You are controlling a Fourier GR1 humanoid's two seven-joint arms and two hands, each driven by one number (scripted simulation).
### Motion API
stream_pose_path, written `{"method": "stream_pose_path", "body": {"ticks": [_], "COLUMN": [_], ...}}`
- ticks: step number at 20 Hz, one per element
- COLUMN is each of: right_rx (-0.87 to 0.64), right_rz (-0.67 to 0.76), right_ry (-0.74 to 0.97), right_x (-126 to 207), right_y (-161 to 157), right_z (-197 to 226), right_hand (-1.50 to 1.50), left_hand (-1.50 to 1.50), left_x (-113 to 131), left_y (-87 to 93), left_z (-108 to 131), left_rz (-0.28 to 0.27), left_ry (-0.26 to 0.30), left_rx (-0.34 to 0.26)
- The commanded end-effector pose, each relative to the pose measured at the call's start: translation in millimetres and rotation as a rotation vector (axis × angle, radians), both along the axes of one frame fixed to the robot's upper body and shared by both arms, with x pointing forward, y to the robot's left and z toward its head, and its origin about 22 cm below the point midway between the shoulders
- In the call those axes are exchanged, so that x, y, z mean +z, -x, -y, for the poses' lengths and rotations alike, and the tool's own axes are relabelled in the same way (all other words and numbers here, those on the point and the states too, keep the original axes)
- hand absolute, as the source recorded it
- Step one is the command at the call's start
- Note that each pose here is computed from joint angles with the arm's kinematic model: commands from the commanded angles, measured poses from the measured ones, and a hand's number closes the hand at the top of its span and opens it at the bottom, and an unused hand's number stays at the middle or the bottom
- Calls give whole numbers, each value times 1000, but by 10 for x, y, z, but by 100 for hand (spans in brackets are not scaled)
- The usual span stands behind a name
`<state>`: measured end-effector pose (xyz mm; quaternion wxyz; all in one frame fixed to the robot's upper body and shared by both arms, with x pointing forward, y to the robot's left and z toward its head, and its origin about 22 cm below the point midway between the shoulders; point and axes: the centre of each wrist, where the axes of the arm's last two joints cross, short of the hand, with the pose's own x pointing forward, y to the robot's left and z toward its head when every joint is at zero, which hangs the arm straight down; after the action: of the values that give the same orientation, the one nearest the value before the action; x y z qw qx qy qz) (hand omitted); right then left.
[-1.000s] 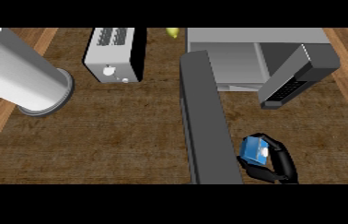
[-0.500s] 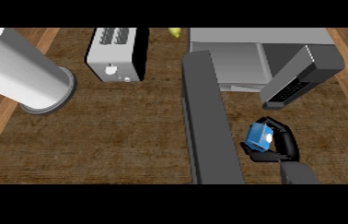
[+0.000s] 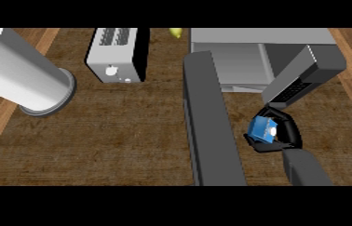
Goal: Pick up the milk, place it into the microwave and close the microwave
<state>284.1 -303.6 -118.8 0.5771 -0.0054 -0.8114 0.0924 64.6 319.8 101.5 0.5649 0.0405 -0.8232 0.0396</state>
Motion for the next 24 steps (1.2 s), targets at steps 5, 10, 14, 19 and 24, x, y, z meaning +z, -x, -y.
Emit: {"method": "stream_pose_path", "body": {"ticks": [5,10,14,19,24], "right_rx": [89,56,31,-15,-36], "right_rz": [108,96,108,127,109], "right_ry": [-14,7,36,137,274], "right_x": [350,698,903,1028,1197], "right_y": [-288,-445,-622,-954,-1225], "right_z": [-394,-539,-775,-1057,-1163], "right_hand": [150,150,150,150,150], "left_hand": [-150,-150,-150,-150,-150], "left_x": [-14,170,-50,96,27], "left_y": [40,9,155,50,-35], "left_z": [-94,118,-117,-179,-185], "left_rz": [-3,10,9,12,11], "left_ry": [12,-5,15,-6,-11], "left_rx": [18,27,20,26,16]}}
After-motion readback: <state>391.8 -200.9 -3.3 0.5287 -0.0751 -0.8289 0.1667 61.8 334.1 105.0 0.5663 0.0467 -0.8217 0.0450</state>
